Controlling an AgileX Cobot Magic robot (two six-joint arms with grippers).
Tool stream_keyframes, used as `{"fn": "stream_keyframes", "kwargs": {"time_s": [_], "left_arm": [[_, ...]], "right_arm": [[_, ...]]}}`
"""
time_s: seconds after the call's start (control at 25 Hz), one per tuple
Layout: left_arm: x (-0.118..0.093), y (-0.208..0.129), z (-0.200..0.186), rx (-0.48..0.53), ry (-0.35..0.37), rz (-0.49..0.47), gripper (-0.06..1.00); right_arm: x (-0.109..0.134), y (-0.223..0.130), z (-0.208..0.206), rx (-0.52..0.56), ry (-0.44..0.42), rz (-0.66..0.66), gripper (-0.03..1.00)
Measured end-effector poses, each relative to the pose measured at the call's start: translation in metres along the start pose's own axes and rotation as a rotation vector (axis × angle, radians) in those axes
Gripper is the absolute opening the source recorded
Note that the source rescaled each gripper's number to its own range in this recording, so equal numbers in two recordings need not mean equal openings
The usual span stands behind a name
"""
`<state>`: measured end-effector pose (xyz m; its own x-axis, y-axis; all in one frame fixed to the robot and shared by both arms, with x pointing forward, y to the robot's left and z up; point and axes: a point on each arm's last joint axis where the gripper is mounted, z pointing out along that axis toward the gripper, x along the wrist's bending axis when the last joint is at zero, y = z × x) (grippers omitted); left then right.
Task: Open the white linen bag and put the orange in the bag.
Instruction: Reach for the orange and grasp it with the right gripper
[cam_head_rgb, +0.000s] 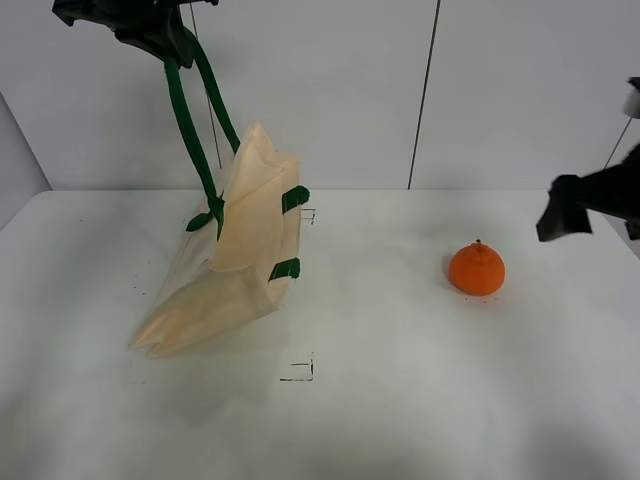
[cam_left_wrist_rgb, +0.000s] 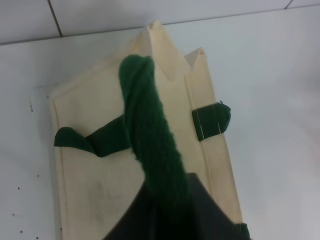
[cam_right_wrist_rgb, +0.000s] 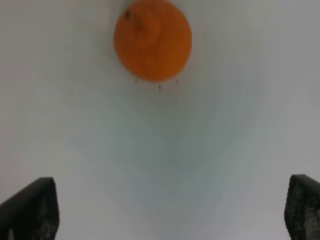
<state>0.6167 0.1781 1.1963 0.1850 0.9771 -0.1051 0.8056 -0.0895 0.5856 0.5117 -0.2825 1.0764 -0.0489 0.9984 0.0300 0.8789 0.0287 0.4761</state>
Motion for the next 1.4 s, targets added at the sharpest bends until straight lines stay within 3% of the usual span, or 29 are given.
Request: {"fn": "stream_keyframes", "kwargs": {"time_s": [0.16, 0.32, 0.72, 0.88, 1.12, 1.2, 1.24, 1.36, 1.4], "left_arm": [[0.0, 0.0, 0.0, 0.0, 0.0, 0.0, 0.0], [0.0, 0.0, 0.0, 0.0, 0.0, 0.0, 0.0], [0.0, 0.0, 0.0, 0.0, 0.0, 0.0, 0.0], [0.0, 0.0, 0.0, 0.0, 0.0, 0.0, 0.0], [0.0, 0.0, 0.0, 0.0, 0.0, 0.0, 0.0], [0.0, 0.0, 0.0, 0.0, 0.0, 0.0, 0.0], [0.0, 0.0, 0.0, 0.0, 0.0, 0.0, 0.0], [0.0, 0.0, 0.0, 0.0, 0.0, 0.0, 0.0], [0.0, 0.0, 0.0, 0.0, 0.0, 0.0, 0.0]], "right_arm": [[0.0, 0.064, 0.06, 0.119, 0.002, 0.002, 1.0], [0.001, 0.095, 0.115, 0.226, 0.021, 0.016, 1.0], [0.021, 0.085, 0.209, 0.377, 0.025, -0.027, 1.0], [0.016, 0.078, 0.226, 0.408, -0.024, -0.01, 1.0], [0.016, 0.072, 0.242, 0.424, -0.025, -0.009, 0.98], [0.016, 0.07, 0.246, 0.43, -0.025, -0.012, 0.85], [0.016, 0.069, 0.248, 0.432, -0.024, -0.014, 0.71], [0.016, 0.073, 0.241, 0.423, -0.024, -0.014, 0.11], [0.016, 0.076, 0.236, 0.414, -0.023, -0.014, 0.0]]}}
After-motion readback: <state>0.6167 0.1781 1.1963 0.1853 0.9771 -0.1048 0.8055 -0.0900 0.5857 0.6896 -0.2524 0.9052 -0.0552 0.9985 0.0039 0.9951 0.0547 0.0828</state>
